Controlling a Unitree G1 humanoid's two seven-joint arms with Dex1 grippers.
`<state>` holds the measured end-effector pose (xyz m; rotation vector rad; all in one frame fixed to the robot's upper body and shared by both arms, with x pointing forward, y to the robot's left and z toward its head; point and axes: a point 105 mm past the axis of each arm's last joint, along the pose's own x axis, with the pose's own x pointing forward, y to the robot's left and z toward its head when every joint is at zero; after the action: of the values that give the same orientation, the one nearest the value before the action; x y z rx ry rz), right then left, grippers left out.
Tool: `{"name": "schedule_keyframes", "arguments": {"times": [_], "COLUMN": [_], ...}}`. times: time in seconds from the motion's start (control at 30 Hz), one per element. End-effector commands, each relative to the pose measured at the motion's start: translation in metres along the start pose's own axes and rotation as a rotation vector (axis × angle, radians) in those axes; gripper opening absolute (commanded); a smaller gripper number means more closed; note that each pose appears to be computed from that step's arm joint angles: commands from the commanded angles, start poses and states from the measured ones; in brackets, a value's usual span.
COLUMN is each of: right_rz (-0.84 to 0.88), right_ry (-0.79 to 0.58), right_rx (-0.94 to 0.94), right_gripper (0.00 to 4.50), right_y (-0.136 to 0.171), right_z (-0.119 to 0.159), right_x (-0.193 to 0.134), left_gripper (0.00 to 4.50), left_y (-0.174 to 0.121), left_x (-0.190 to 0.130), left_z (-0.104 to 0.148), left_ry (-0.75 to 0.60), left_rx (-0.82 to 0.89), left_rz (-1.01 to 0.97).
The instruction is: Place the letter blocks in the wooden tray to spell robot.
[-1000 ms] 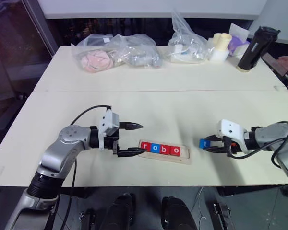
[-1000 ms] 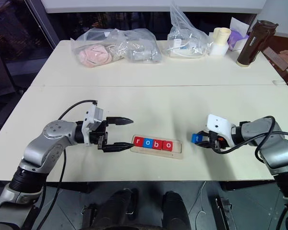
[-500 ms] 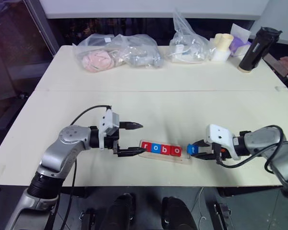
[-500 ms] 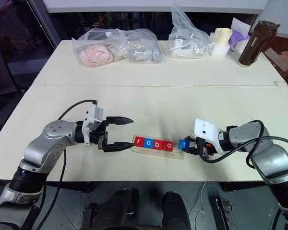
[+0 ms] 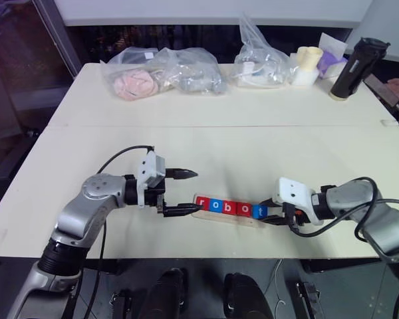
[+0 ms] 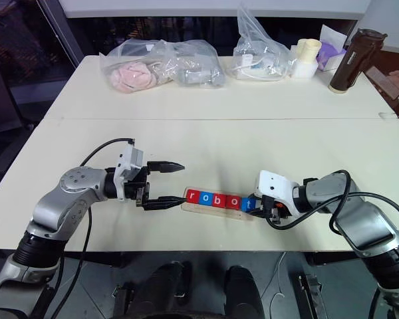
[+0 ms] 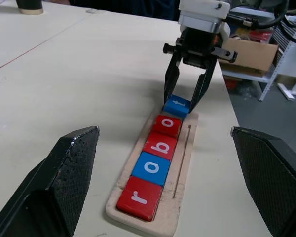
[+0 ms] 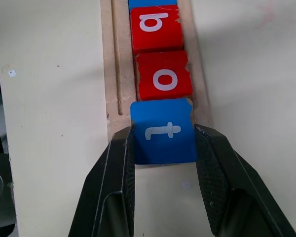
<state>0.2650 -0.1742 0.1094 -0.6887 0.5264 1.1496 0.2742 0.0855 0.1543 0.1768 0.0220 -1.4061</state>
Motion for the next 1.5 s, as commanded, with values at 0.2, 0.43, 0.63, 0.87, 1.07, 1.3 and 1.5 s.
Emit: {"name": "schedule_keyframes", "arguments": {"times": [0.2,0.43,0.63,0.87,1.07,1.3,1.5], "right_rz": [-0.006,0.0,0.005,0.016,-0.003,-0.047,-0.237], "right_ry": [-0.015,-0.028,-0.027,-0.021,-0.028,-0.05,-0.129], "right_rx": [-0.04,-0.048,-0.045,-0.037,-0.05,-0.055,0.058], "right_gripper": [1.12,1.12,1.12,1.12,4.2,4.48,4.48], "right_y": [-0.003,-0.003,-0.002,0.0,-0.004,-0.012,-0.038], "right_z": [0.007,0.012,0.013,0.011,0.015,0.024,0.031], "right_x": [0.003,0.006,0.008,0.008,0.006,-0.006,-0.028], "left_gripper": [4.5,4.5,4.5,4.5,4.5,4.5,4.5], "left_y": [-0.004,-0.004,-0.004,-0.004,-0.005,-0.004,-0.002], "left_x": [0.0,-0.001,0.0,0.001,0.001,0.001,-0.002], "left_z": [0.012,0.012,0.011,0.011,0.011,0.011,0.009], "left_ry": [-0.028,-0.028,-0.029,-0.032,-0.033,-0.035,-0.025], "left_rx": [0.037,0.037,0.034,0.033,0.032,0.032,0.016], "left_rz": [-0.009,-0.007,-0.005,-0.003,-0.004,-0.005,0.026]}}
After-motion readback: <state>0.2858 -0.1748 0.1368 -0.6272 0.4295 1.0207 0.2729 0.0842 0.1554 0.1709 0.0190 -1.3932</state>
